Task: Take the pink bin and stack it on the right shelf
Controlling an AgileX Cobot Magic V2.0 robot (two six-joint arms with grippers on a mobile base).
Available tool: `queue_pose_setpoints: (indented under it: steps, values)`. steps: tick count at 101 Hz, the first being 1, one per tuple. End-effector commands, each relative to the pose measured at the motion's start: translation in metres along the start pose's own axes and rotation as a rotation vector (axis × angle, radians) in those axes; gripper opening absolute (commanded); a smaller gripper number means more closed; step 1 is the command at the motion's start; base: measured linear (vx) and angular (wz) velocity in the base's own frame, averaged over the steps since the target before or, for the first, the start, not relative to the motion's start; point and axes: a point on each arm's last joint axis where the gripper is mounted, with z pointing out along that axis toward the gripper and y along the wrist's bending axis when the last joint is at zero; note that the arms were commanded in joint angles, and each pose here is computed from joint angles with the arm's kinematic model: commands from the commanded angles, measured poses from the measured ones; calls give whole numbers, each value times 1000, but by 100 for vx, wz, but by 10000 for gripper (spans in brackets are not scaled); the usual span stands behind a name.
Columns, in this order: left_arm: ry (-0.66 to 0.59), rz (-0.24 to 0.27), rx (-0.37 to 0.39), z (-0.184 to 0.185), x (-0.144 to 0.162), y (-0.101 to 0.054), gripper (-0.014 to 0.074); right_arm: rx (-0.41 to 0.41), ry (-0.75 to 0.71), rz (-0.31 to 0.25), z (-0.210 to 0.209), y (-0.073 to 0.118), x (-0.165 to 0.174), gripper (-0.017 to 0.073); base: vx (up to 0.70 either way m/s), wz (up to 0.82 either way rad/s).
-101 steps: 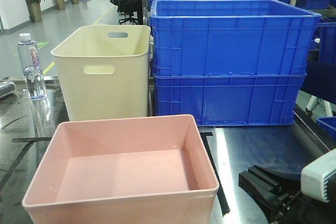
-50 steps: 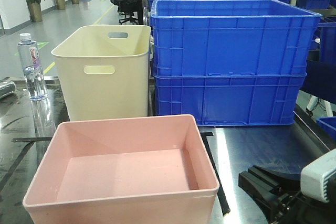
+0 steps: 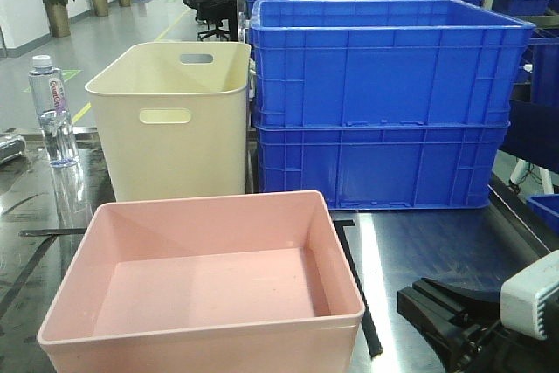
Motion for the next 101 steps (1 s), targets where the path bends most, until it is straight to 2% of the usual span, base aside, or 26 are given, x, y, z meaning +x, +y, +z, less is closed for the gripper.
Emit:
queue_pose_setpoints:
  steps: [1, 65, 69, 70, 74, 81, 88, 101]
  values:
    - [-74, -5, -6, 0, -2, 0, -8, -20, -119, -16, -2, 2, -19, -8, 0, 0]
    - [-74, -5, -6, 0, -2, 0, -8, -21, -107, -15, -5, 2, -12, -8, 0, 0]
    - [-74, -5, -6, 0, -2, 0, -8, -17, -115, -45, -10, 2, -11, -8, 0, 0]
    - [-74, -5, -6, 0, -2, 0, -8, -8, -116, -67, -13, 1, -9, -8, 0, 0]
    - [-74, -5, -6, 0, -2, 0, -8, 18, -126, -92, -22, -2, -6, -8, 0, 0]
    - [-74, -5, -6, 0, -2, 0, -8, 75, -104, -84, -37, -9, 9, -8, 0, 0]
    - [-74, -5, -6, 0, -2, 0, -8, 160, -98, -50, -58, -18, 26, -8, 0, 0]
    - [-74, -5, -6, 0, -2, 0, -8, 342, -57, 60, -97, -27, 70, -8, 0, 0]
